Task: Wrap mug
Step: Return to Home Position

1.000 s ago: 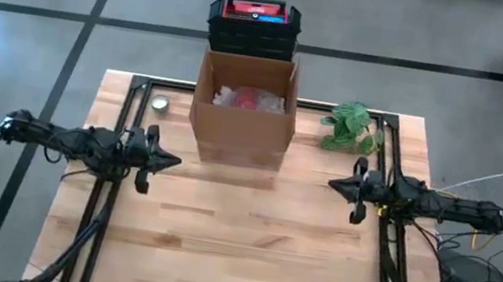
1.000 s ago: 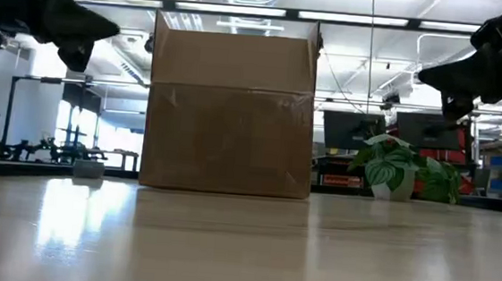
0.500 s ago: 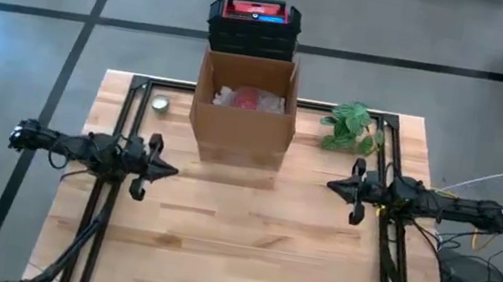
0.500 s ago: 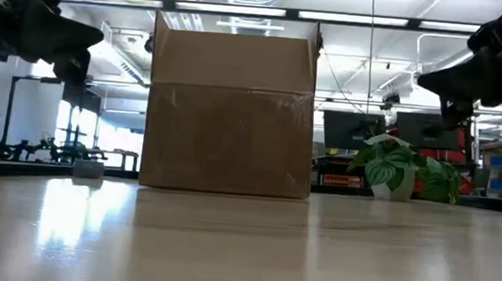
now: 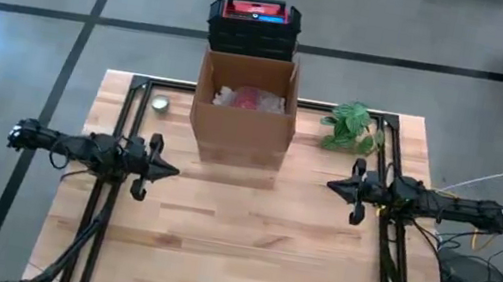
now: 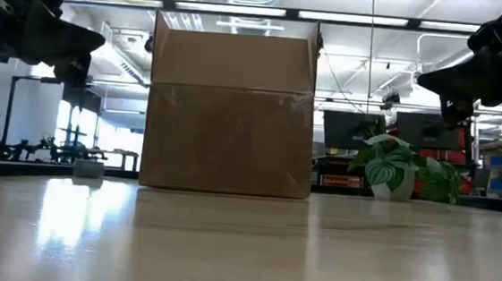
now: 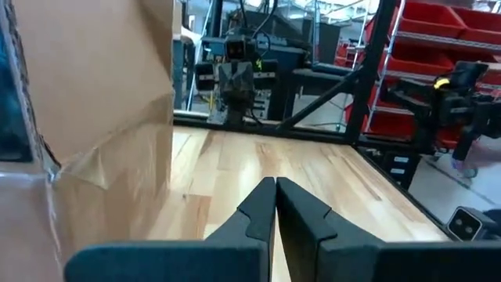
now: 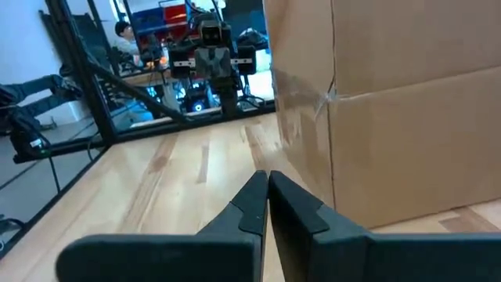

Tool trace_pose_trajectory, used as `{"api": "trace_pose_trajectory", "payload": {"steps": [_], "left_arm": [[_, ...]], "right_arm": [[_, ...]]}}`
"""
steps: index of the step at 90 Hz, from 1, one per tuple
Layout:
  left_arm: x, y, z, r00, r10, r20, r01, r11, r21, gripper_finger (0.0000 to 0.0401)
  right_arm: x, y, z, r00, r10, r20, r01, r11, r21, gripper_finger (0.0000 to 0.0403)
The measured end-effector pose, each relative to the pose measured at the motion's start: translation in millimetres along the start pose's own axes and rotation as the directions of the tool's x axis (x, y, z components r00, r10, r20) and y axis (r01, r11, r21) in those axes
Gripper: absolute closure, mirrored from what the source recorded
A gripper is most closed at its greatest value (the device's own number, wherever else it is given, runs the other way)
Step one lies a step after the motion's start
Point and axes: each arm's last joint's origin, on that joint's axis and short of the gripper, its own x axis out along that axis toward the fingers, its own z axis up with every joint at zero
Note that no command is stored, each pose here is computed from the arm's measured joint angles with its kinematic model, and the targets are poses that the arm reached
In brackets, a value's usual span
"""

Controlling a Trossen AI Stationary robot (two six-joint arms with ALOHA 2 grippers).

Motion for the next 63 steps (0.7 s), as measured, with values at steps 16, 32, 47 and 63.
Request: {"api": "trace_pose_trajectory", "payload": {"steps": [16,32,47,63], "left_arm": [[1.9,0.1,-2.3,1.0,0.004,-0.029,-0.004,1.0,0.003,0.0401],[3.8,0.1,-4.6,0.998,0.008,-0.058,-0.008,1.0,0.006,0.0401],[5.6,0.2,-6.8,0.996,0.013,-0.087,-0.012,1.0,0.01,0.0401],[7.5,0.3,-9.5,0.993,0.017,-0.117,-0.015,1.0,0.015,0.0401]], "right_arm": [[0.0,0.0,0.0,1.0,0.0,0.0,0.0,1.0,0.0,0.0403],[0.0,0.0,0.0,1.0,0.0,0.001,0.0,1.0,0.0,0.0403],[0.0,0.0,0.1,1.0,0.0,0.002,0.0,1.0,0.0,0.0403],[0.0,0.0,0.1,1.0,0.0,0.002,0.0,1.0,0.0,0.0403]]}}
